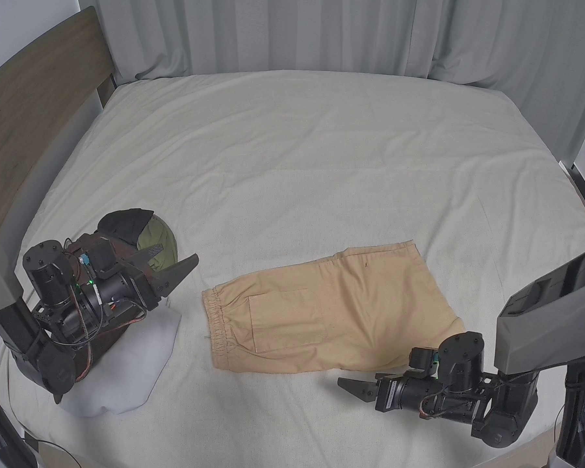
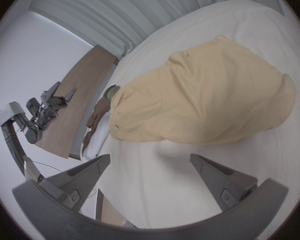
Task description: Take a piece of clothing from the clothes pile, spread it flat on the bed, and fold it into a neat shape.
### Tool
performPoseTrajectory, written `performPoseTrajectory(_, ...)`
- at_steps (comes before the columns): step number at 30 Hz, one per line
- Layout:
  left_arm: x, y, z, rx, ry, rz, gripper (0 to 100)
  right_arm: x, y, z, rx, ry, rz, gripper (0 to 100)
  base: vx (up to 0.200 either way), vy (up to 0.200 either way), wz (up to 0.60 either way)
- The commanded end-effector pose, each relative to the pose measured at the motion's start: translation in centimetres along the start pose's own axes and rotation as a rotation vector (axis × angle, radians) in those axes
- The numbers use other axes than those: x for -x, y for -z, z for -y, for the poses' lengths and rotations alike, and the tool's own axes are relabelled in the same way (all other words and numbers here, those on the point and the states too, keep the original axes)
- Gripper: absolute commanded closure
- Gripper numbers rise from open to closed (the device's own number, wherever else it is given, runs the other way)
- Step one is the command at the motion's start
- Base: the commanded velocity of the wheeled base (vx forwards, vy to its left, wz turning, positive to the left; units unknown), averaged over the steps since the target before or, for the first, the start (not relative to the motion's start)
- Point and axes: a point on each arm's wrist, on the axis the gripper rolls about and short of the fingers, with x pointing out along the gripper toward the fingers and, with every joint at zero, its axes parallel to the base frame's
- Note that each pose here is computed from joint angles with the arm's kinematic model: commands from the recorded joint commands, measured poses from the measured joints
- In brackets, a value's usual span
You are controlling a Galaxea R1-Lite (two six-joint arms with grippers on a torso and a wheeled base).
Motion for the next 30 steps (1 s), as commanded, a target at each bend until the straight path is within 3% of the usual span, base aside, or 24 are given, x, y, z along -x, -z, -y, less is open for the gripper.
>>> performPoseTrajectory(1,0.1,0.1,0.2,0.006,0.018,-0.01,0,0.9,-1.2,-1.5,0.018,-0.073,0.042,0,0.0,0.0,0.0)
performPoseTrajectory(8,0.0,-0.2,0.7,0.076,0.039,0.001,0,2.2,-3.2,-3.6,0.051,-0.162,0.134,0,0.0,0.0,0.0)
performPoseTrajectory(16,0.1,-0.7,1.2,0.093,0.059,0.011,0,4.9,-5.9,-5.2,0.084,-0.26,0.244,0,0.0,0.0,0.0)
performPoseTrajectory(23,0.3,-0.9,1.4,0.097,0.072,0.014,0,6.9,-8.4,-4.5,0.104,-0.3,0.327,0,0.0,0.0,0.0)
performPoseTrajectory(30,-0.2,0.2,1.6,0.118,0.094,-0.026,0,6.9,-8.4,-3.8,0.097,-0.287,0.317,0,0.0,0.0,0.0)
